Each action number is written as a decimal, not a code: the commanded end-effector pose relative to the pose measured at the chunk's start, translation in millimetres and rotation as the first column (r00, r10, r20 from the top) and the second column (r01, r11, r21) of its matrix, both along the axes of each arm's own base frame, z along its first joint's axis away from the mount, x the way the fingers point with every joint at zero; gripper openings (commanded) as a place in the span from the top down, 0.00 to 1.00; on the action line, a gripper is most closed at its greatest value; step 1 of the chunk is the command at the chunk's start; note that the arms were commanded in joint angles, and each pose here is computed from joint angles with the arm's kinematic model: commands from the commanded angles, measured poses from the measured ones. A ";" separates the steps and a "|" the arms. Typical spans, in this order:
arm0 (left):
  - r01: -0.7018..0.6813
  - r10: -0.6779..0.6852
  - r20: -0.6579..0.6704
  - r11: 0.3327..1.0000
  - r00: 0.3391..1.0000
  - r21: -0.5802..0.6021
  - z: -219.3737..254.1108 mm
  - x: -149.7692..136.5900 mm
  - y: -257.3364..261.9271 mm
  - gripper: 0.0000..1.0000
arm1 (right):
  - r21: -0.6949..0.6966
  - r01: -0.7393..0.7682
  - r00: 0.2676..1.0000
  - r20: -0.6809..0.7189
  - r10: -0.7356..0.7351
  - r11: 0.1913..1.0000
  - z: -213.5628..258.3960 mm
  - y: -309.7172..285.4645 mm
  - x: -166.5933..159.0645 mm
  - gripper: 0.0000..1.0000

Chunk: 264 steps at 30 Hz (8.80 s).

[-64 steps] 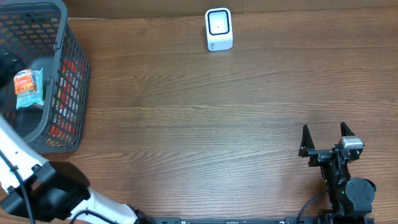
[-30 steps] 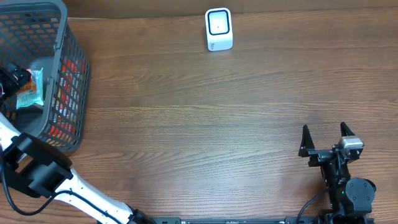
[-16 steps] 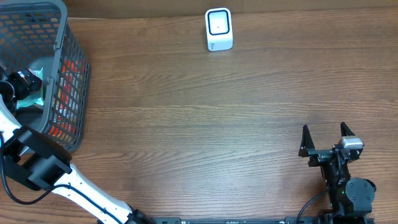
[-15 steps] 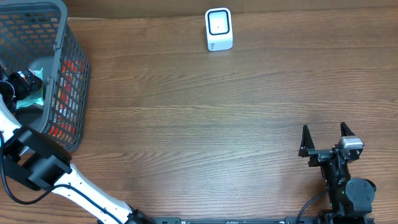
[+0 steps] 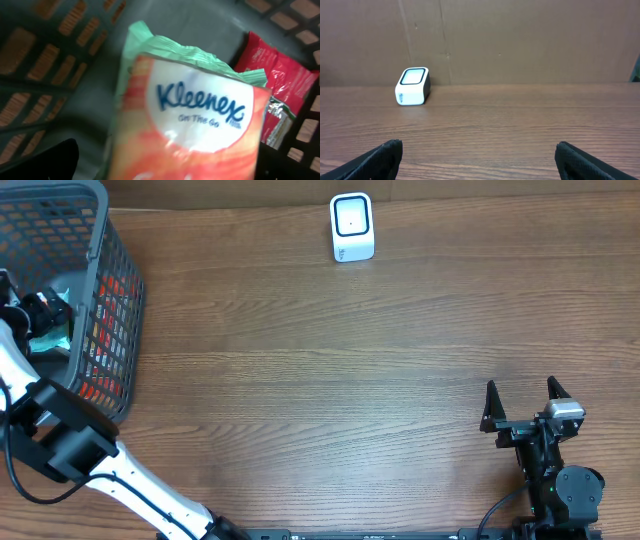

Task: Scan the item barcode

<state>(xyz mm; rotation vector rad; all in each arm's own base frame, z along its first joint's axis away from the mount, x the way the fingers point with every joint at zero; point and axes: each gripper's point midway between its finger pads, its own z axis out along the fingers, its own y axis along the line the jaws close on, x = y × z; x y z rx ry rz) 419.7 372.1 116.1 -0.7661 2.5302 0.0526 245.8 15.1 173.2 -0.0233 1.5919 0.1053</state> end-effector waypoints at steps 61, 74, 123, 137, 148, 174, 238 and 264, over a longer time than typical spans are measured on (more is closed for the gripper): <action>-0.238 0.171 0.344 0.957 0.923 0.164 219.8 -31.5 -31.2 0.57 | -0.001 -0.002 1.000 0.000 0.002 1.000 -2.8 0.1 0.1 0.00; -0.072 0.015 0.557 0.994 0.831 0.081 341.4 -87.4 -170.2 0.72 | -0.001 -0.002 1.000 0.000 0.002 1.000 -2.9 0.1 0.1 0.00; 0.405 -0.404 0.038 0.909 0.914 -0.095 -7.3 -109.5 -563.3 0.94 | -0.001 -0.002 1.000 0.000 0.002 1.000 -2.8 0.1 0.1 0.00; 0.469 -0.472 0.007 0.876 0.882 -0.109 -52.0 -113.4 -611.8 0.95 | -0.001 -0.002 1.000 0.000 0.002 1.000 -2.8 0.1 0.1 0.00; 0.468 -0.474 -0.006 0.872 0.881 -0.140 -57.5 -114.0 -618.3 0.17 | -0.001 -0.002 1.000 0.000 0.002 1.000 -2.8 0.1 0.1 0.00; 0.621 -0.617 -0.073 0.782 0.783 0.045 6.1 -97.9 -612.0 0.00 | -0.001 -0.002 1.000 0.000 0.002 1.000 -2.8 0.0 0.1 0.00; 0.433 -0.429 -0.371 0.898 0.823 -0.077 -77.5 -115.8 -527.6 0.65 | -0.001 -0.002 1.000 0.000 0.002 1.000 -2.8 0.0 0.1 0.00; 0.425 -0.511 -0.200 0.833 0.836 -0.353 -88.2 -135.2 -627.3 0.71 | -0.001 -0.002 1.000 0.000 0.002 1.000 -2.8 0.1 0.1 0.00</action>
